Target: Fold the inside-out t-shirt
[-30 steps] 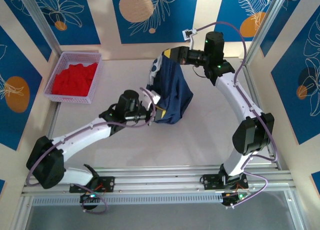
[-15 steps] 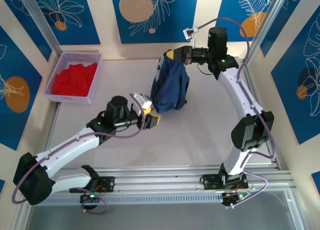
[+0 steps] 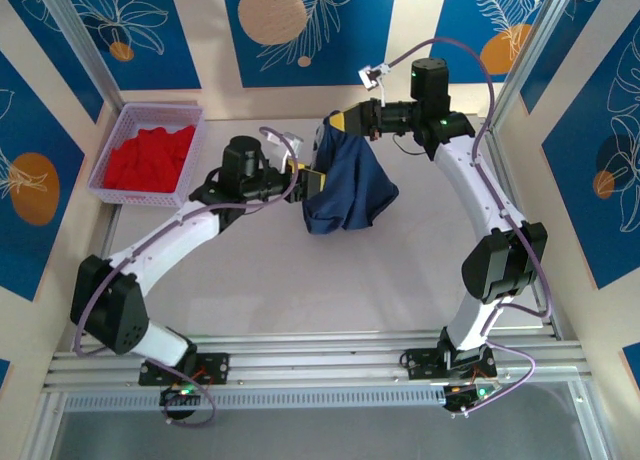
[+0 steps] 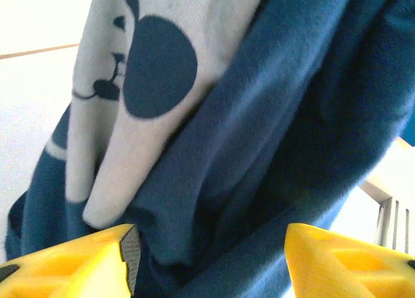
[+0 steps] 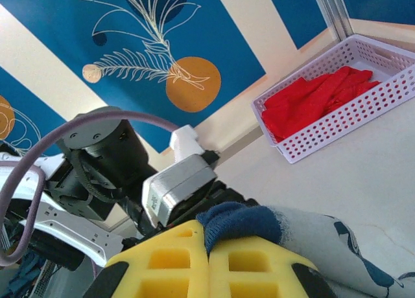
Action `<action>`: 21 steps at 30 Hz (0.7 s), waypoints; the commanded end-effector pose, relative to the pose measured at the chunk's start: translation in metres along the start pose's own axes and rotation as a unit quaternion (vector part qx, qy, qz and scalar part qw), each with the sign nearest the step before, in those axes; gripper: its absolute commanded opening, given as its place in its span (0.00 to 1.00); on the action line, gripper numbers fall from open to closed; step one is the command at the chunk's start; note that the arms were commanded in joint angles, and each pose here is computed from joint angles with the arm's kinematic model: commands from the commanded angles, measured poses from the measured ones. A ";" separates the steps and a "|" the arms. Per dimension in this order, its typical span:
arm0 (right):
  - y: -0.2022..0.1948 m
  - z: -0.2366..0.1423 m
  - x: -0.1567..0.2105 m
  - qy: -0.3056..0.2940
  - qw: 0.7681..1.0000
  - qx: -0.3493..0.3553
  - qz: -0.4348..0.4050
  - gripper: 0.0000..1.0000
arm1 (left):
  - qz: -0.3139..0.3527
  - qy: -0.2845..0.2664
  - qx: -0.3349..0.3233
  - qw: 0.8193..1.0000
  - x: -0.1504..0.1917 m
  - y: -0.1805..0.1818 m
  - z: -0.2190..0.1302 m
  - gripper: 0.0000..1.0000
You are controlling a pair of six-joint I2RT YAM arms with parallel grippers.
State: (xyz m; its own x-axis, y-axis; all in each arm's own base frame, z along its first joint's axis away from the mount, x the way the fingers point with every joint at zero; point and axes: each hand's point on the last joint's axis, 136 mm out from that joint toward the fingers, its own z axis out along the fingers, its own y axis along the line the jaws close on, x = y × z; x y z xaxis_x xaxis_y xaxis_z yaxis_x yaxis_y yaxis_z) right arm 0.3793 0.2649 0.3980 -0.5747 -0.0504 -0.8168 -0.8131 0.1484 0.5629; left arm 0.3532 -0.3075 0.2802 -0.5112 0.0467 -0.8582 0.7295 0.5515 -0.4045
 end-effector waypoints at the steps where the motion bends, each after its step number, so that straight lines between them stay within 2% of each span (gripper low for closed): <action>1: 0.013 0.002 0.002 0.008 1.000 -0.023 -0.015 0.00 | 0.000 -0.006 0.031 0.999 -0.016 -0.010 0.004 0.58; 6: 0.016 0.003 0.008 0.015 0.999 -0.030 -0.021 0.00 | 0.004 -0.007 0.028 1.000 -0.027 -0.003 0.015 0.45; 9: 0.018 0.002 0.012 0.019 0.999 -0.030 -0.025 0.00 | -0.001 -0.013 0.033 0.999 -0.032 0.000 0.016 0.41; 12: 0.020 0.001 0.014 0.021 0.999 -0.033 -0.030 0.00 | -0.005 -0.014 0.047 0.999 -0.035 -0.001 0.017 0.27; 14: 0.021 0.001 0.016 0.025 0.999 -0.035 -0.034 0.00 | -0.003 -0.017 0.052 0.998 -0.037 -0.004 0.014 0.21; 18: 0.007 -0.002 0.022 0.032 0.999 -0.003 -0.034 0.00 | 0.007 -0.037 0.062 0.997 -0.052 -0.017 -0.005 0.00; 21: -0.011 -0.005 0.019 0.031 0.997 0.062 -0.037 0.00 | 0.023 -0.069 0.070 0.995 -0.070 -0.040 -0.035 0.00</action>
State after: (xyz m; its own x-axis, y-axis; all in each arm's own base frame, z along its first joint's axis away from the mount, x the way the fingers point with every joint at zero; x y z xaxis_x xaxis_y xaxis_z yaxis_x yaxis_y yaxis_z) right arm 0.3728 0.2641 0.3758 -0.5484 -0.1121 -0.8286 -0.8320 0.1726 0.5273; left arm 0.3688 -0.3176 0.3027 -0.5258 0.0195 -0.8504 0.7484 0.4858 -0.4516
